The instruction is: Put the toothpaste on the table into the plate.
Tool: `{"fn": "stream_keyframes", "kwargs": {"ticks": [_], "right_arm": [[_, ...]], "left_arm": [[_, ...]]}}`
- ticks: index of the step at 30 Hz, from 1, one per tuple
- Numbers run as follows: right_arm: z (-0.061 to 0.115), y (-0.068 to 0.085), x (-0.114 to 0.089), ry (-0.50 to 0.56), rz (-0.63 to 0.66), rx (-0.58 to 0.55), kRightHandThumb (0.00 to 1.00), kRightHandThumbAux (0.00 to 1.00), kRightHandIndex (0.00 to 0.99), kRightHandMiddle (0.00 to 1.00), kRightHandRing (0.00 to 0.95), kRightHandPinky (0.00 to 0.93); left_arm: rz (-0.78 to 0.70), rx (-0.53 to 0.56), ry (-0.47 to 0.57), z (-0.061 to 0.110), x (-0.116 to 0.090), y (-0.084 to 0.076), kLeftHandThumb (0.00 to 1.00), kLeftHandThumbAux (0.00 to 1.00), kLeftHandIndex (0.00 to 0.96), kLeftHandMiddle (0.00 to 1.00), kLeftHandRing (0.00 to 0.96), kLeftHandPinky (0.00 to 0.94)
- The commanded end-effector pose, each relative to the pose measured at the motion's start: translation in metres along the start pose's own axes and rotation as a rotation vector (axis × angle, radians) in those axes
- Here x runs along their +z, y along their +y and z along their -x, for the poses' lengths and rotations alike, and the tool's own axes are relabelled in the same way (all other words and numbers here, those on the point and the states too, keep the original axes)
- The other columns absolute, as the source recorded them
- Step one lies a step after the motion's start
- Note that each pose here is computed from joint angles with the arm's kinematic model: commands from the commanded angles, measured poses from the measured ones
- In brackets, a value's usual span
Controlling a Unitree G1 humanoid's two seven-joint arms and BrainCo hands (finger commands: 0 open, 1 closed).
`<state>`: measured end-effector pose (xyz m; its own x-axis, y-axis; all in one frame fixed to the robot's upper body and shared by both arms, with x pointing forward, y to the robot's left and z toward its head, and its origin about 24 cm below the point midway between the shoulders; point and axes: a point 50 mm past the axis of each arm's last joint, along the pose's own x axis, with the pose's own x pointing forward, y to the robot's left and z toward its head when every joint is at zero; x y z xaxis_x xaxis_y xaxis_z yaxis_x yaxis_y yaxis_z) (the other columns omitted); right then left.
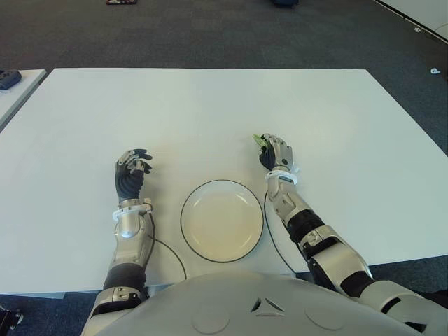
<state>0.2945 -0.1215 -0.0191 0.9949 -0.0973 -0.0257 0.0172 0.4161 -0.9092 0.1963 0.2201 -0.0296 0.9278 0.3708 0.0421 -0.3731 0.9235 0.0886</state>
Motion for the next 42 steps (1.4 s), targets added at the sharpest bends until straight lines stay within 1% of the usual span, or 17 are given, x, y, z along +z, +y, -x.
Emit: {"fn": "stream_keyframes", "kwargs": {"ticks": [1, 7, 12, 17, 22, 26, 31, 35, 38, 42], "right_arm": [[0.002, -0.003, 0.001, -0.027, -0.122, -0.031, 0.713, 0.715, 0.441, 0.796, 0.812, 0.850], [0.004, -0.012, 0.002, -0.072, -0.231, -0.069, 0.713, 0.717, 0.441, 0.835, 0.849, 0.872], [0.006, -0.018, 0.003, -0.102, -0.284, -0.090, 0.713, 0.717, 0.441, 0.856, 0.865, 0.878], [0.008, -0.026, 0.007, -0.141, -0.339, -0.117, 0.713, 0.718, 0.441, 0.869, 0.875, 0.882], [0.011, -0.033, 0.011, -0.171, -0.369, -0.132, 0.711, 0.719, 0.440, 0.875, 0.880, 0.880], [0.014, -0.042, 0.017, -0.221, -0.406, -0.162, 0.710, 0.720, 0.440, 0.878, 0.881, 0.875], [0.017, -0.049, 0.022, -0.263, -0.428, -0.177, 0.710, 0.721, 0.439, 0.879, 0.881, 0.872], [0.021, -0.056, 0.027, -0.304, -0.453, -0.177, 0.708, 0.722, 0.439, 0.880, 0.880, 0.870], [0.023, -0.058, 0.028, -0.321, -0.464, -0.174, 0.708, 0.723, 0.439, 0.880, 0.880, 0.868], [0.027, -0.063, 0.034, -0.396, -0.505, -0.160, 0.706, 0.724, 0.438, 0.882, 0.880, 0.865]], "left_arm": [[-0.010, -0.021, 0.055, 0.008, -0.010, 0.001, 0.835, 0.678, 0.403, 0.509, 0.638, 0.619], [-0.008, -0.020, 0.055, 0.008, -0.010, 0.001, 0.834, 0.678, 0.401, 0.510, 0.636, 0.610], [-0.016, -0.021, 0.052, 0.007, -0.010, 0.002, 0.834, 0.679, 0.401, 0.506, 0.631, 0.603], [-0.041, -0.022, 0.050, 0.007, -0.010, 0.002, 0.834, 0.679, 0.406, 0.498, 0.627, 0.604], [-0.055, -0.022, 0.054, 0.007, -0.010, 0.002, 0.833, 0.679, 0.407, 0.497, 0.625, 0.602], [-0.064, -0.023, 0.055, 0.006, -0.010, 0.002, 0.833, 0.679, 0.405, 0.497, 0.621, 0.595], [-0.063, -0.022, 0.054, 0.006, -0.010, 0.002, 0.832, 0.680, 0.405, 0.496, 0.614, 0.585], [-0.056, -0.022, 0.051, 0.006, -0.010, 0.001, 0.832, 0.680, 0.404, 0.496, 0.611, 0.583], [-0.054, -0.023, 0.049, 0.006, -0.010, 0.001, 0.832, 0.680, 0.404, 0.496, 0.610, 0.582], [-0.051, -0.024, 0.052, 0.006, -0.010, 0.001, 0.834, 0.679, 0.409, 0.490, 0.604, 0.582]]}}
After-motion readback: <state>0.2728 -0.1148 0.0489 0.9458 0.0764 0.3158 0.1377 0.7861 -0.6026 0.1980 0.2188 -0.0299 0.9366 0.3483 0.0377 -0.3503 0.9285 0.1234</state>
